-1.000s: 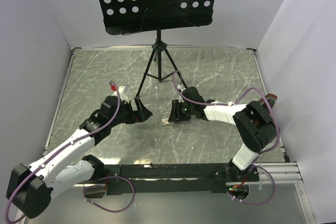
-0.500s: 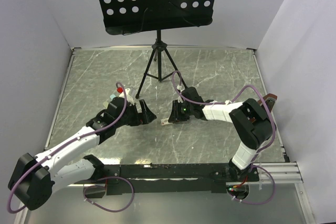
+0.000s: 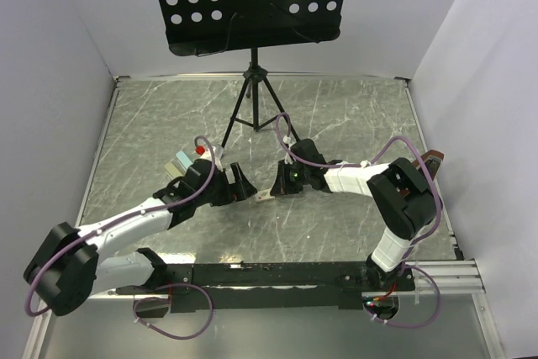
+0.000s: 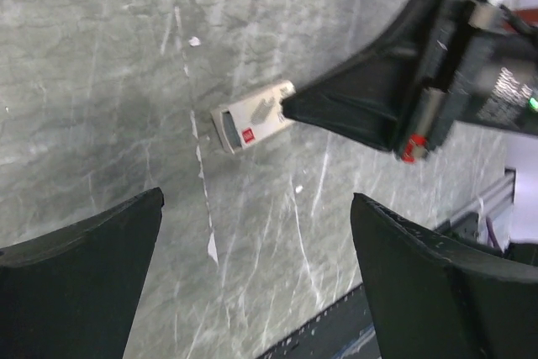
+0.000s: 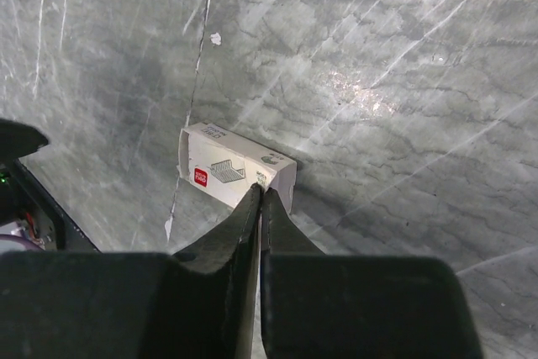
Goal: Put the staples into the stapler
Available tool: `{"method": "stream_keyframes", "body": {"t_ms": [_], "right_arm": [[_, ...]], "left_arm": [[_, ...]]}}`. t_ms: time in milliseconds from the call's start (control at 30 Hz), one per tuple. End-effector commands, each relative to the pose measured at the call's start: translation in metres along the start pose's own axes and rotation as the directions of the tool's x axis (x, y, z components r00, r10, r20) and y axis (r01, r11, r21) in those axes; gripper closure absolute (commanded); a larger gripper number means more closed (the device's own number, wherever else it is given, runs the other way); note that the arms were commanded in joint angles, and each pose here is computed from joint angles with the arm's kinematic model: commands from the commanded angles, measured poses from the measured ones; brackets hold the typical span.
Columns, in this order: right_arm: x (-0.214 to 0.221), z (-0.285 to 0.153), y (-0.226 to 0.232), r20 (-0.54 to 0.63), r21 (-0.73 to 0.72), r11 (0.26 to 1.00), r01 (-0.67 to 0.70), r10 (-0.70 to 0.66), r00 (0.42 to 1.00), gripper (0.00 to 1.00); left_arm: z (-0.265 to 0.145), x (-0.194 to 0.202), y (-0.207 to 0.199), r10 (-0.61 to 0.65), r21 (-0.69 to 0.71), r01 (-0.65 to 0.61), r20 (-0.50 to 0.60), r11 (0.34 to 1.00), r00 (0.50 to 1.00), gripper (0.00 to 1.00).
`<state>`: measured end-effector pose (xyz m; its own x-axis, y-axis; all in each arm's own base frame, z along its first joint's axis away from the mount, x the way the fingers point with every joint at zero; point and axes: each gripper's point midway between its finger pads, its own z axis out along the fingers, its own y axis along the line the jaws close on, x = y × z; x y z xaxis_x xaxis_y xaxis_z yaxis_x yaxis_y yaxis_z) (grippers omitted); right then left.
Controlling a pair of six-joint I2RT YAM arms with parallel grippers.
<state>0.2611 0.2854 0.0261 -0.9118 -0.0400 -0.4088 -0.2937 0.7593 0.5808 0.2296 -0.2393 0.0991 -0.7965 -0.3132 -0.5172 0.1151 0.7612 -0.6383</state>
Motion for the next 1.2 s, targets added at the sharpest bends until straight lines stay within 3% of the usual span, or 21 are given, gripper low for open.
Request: {"method": "stream_keyframes", "body": {"t_ms": [0, 200, 400, 600, 733, 1167], "right_arm": [[0.0, -0.001, -0.005, 0.011, 0.016, 1.0, -0.002, 0.002, 1.0, 0.99], [0.001, -0.002, -0.005, 0.015, 0.018, 1.0, -0.002, 0.001, 1.0, 1.0], [0.003, 0.0, -0.005, 0.01, 0.012, 1.0, -0.006, 0.006, 1.0, 1.0], [0.004, 0.0, -0.007, 0.009, 0.016, 1.0, -0.008, 0.008, 1.0, 1.0], [0.005, 0.0, -0.006, 0.008, 0.015, 1.0, -0.009, 0.009, 1.0, 1.0], [0.005, 0.0, -0.007, 0.007, 0.019, 1.0, -0.003, 0.003, 1.0, 1.0]], "left_arm": [[0.014, -0.008, 0.0, -0.059, -0.024, 0.06, 0.055, 0.998, 0.997, 0.0], [0.031, -0.012, 0.015, -0.119, -0.142, 0.128, 0.072, 0.982, 0.99, 0.12], [0.047, -0.009, 0.009, -0.102, -0.178, 0.111, 0.06, 0.978, 0.993, 0.25], [0.061, 0.001, 0.01, -0.062, -0.246, 0.064, 0.017, 0.967, 0.998, 0.48], [0.068, 0.009, 0.013, -0.034, -0.305, 0.027, -0.016, 0.952, 0.999, 0.73], [0.067, 0.018, 0.016, 0.016, -0.378, -0.027, -0.031, 0.925, 0.999, 0.77]]}}
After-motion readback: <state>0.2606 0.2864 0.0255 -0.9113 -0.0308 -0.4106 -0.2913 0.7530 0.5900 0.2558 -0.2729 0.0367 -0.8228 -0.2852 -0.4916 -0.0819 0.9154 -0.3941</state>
